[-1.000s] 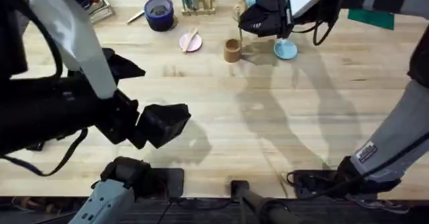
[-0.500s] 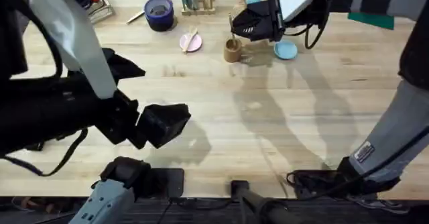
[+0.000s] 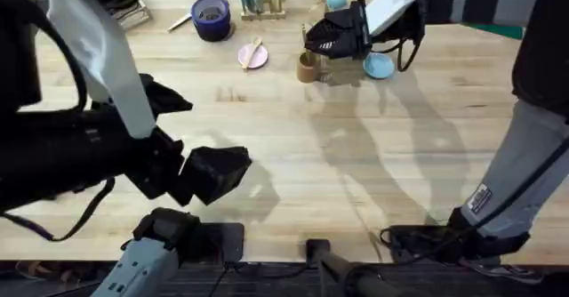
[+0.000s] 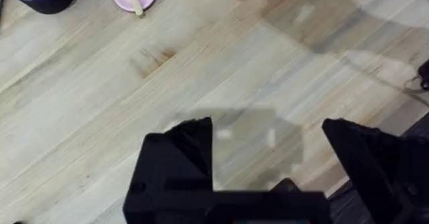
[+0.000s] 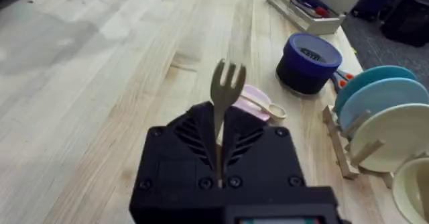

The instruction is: Pick up a utensil and set it on the pink plate, then put the other utensil in the container.

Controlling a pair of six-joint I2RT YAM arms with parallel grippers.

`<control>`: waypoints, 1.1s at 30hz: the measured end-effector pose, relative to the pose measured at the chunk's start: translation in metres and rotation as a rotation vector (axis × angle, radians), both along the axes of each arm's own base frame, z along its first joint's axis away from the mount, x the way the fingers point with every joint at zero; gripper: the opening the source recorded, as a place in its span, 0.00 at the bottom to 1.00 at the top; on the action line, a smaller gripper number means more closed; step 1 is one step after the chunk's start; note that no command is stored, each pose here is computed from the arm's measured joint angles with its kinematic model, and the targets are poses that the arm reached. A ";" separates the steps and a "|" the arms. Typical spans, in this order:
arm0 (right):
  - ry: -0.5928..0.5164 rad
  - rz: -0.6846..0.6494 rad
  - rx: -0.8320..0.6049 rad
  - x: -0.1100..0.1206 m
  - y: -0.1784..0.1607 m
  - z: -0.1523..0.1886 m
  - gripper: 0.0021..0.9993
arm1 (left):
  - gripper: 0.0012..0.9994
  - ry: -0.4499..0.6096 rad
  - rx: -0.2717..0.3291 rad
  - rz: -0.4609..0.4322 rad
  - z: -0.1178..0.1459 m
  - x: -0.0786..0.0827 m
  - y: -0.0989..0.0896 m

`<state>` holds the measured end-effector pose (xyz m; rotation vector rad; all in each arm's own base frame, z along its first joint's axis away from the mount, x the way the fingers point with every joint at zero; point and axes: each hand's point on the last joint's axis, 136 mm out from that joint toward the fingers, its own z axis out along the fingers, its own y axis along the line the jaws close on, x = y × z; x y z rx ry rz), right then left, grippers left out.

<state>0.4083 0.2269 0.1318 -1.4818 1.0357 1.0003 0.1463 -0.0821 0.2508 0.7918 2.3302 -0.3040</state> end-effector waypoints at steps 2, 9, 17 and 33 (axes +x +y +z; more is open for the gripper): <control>-0.002 0.000 0.000 0.000 0.000 0.000 0.03 | 0.99 0.000 0.000 0.000 0.000 0.000 0.000; 0.000 0.000 0.000 0.000 0.000 0.000 0.03 | 0.99 0.000 0.000 0.000 0.000 0.000 0.000; 0.035 0.000 -0.005 0.000 0.000 -0.015 0.03 | 0.99 0.000 0.000 0.000 0.000 0.000 0.000; 0.074 0.001 -0.009 0.000 0.000 -0.031 0.34 | 0.99 0.000 0.000 0.000 0.000 0.000 0.000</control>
